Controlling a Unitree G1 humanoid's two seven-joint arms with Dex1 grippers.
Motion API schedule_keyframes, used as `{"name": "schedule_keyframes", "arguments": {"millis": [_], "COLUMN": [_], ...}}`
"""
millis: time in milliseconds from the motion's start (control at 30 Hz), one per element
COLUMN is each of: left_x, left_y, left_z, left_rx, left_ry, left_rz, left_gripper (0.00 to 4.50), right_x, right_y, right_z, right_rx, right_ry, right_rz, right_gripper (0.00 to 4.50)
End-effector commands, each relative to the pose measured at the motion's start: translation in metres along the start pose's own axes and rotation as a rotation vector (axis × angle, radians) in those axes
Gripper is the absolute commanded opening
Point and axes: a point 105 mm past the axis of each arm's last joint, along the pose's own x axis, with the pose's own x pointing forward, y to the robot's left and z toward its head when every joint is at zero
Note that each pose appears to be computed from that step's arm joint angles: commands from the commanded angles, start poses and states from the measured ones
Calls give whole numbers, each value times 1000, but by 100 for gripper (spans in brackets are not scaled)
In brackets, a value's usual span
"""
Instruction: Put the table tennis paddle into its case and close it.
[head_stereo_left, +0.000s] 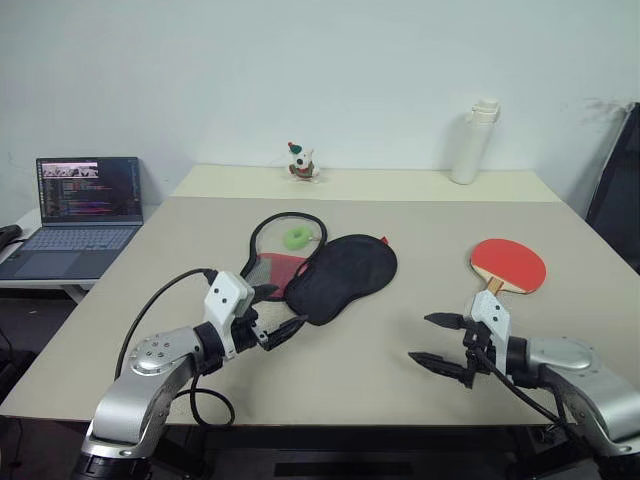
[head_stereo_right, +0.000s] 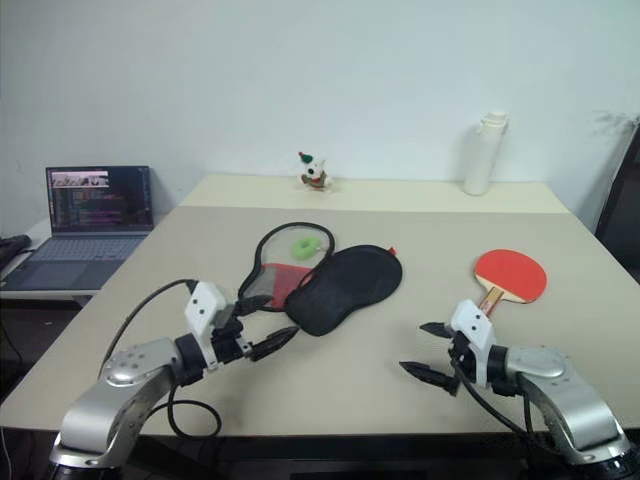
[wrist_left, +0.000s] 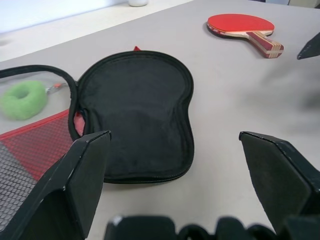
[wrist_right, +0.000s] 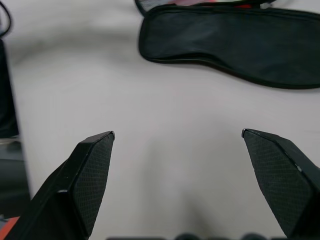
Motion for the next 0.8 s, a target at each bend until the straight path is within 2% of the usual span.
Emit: {"name": "schedule_keyframes", "arguments": {"millis": [33, 200, 467, 700, 800], "left_x": [0, 3, 0, -24, -25], "left_y": [7, 5, 17, 37, 36], "left_z": [8, 13, 24, 27, 34], "left_rx": [44, 24, 8, 23, 5], "left_ry": [-18, -47, -93, -93, -115], "left_rz": [21, 7, 5, 101, 96], "left_gripper": [450, 450, 450, 450, 450], "right_x": [-6, -6, -11, 12, 15], "right_y": [-6, -6, -3, -2, -3], "right_z": [10, 20, 32, 43, 46], "right_rx": [-32, -31, -13, 1, -7], "right_ry": [-13, -48, -75, -151, -154], "right_rz": [-23, -42, -51, -4, 26], "right_gripper": [449, 449, 449, 449, 449]}}
